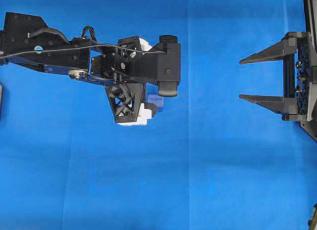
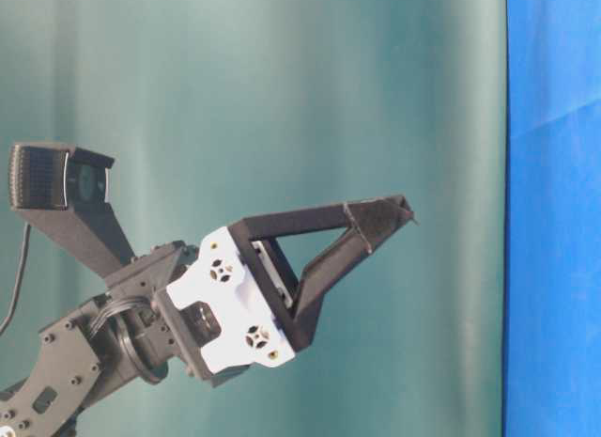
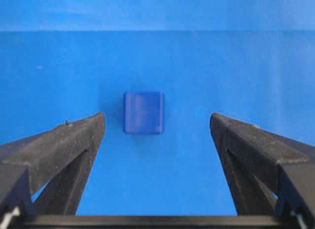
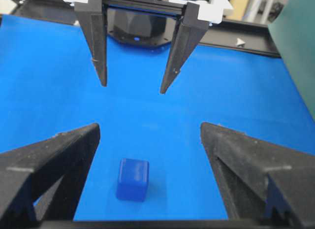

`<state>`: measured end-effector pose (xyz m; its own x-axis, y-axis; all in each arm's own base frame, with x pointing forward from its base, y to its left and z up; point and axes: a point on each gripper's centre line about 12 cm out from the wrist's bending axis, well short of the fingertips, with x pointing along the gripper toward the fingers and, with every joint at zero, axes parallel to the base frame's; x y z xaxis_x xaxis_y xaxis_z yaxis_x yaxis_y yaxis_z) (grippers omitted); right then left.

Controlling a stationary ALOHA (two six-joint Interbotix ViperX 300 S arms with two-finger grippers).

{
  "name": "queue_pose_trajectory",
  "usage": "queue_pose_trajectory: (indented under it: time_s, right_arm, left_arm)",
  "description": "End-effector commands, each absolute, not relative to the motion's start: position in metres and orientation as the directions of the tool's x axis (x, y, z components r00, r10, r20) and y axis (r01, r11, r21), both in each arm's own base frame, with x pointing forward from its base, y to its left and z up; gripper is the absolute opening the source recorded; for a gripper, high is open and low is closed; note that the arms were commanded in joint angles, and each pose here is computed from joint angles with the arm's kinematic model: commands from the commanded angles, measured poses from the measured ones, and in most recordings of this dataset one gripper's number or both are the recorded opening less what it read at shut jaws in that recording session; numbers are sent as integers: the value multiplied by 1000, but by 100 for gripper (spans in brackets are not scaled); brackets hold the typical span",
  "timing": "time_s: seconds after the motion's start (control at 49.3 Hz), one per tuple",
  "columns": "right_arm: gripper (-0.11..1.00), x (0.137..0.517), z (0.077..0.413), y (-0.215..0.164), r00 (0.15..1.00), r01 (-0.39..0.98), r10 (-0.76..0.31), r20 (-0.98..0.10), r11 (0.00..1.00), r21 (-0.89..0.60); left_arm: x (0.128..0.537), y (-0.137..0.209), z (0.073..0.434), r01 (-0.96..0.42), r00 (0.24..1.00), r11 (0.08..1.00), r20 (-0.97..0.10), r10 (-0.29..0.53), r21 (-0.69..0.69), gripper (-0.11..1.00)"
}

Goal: Handover the blue block to the right arm after grasping it with the left arm, then place it in the designated position.
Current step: 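Lower the left gripper over the blue cube and close on it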

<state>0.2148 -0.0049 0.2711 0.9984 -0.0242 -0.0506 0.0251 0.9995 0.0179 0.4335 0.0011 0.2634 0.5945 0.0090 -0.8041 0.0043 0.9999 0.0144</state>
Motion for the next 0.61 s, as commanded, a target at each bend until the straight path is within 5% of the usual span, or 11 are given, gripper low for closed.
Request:
queue_pose_trajectory:
  time_s: [0.0, 0.588]
  right_arm:
    - [94, 218, 278, -5, 999, 25, -25, -32, 999, 19]
    - [94, 218, 277, -5, 999, 27, -26, -38, 999, 19]
  left_arm:
    - [435, 2, 279, 3, 628, 1000, -778, 12, 18, 92]
    - [435, 2, 265, -1, 614, 1000, -789, 12, 14, 92]
